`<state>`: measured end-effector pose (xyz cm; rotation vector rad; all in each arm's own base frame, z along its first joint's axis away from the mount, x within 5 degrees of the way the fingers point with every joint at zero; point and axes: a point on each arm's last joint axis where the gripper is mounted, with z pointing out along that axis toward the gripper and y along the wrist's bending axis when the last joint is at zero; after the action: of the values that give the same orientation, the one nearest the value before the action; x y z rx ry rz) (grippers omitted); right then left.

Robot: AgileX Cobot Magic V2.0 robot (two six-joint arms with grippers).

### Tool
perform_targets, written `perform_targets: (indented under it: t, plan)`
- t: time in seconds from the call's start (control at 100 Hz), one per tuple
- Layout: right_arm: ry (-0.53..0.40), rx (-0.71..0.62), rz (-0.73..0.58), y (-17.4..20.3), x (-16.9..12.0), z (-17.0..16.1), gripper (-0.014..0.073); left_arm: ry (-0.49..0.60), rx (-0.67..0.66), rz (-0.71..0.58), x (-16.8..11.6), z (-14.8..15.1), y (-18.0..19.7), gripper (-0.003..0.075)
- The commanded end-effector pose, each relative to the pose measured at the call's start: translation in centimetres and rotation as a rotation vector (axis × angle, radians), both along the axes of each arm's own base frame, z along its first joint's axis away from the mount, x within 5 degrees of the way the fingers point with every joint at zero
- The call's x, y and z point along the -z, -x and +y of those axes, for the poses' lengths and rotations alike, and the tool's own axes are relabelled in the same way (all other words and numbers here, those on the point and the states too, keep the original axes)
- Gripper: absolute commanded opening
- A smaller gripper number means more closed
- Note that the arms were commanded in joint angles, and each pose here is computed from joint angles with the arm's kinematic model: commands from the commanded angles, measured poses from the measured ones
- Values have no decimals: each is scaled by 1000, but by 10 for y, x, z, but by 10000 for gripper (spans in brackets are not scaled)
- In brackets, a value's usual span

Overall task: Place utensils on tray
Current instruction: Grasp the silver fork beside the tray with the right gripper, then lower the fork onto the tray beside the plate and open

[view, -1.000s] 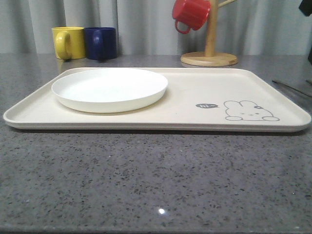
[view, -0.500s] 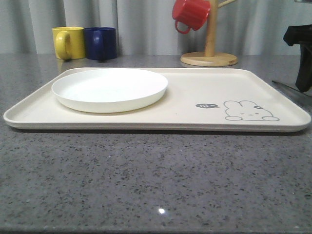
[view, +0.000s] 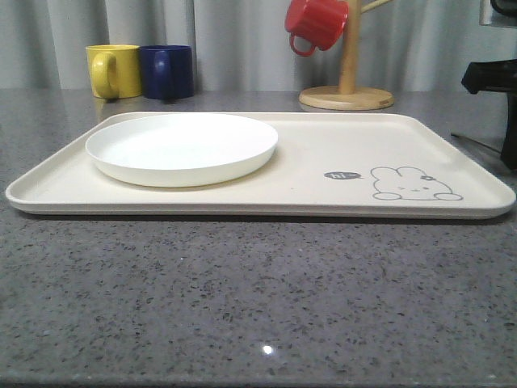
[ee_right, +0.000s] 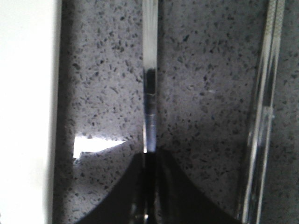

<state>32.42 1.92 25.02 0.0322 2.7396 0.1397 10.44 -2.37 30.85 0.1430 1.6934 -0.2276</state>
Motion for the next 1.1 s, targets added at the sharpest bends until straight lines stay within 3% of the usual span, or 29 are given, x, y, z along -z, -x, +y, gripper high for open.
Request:
perform_targets:
  t: [0.0,0.34,0.62,0.88,1.09]
  plan:
    - [-3,-6,-96,-2,-25,0,-22,22,-31,-85,-14,2,-1,-17]
    - [-69,-6,-95,-2,-56,6,-31,22,-31,-85,-14,2,-1,-17]
    - [-201,23,-219,18,-93,49,-32,21,-31,-84,-14,2,-2,-17]
    - [-286,17,-294,20,-95,103,-38,21,-31,-84,-14,2,-2,-17]
    - [-260,55,-265,16,-74,134,-38,21,-31,-84,-14,2,-2,-17]
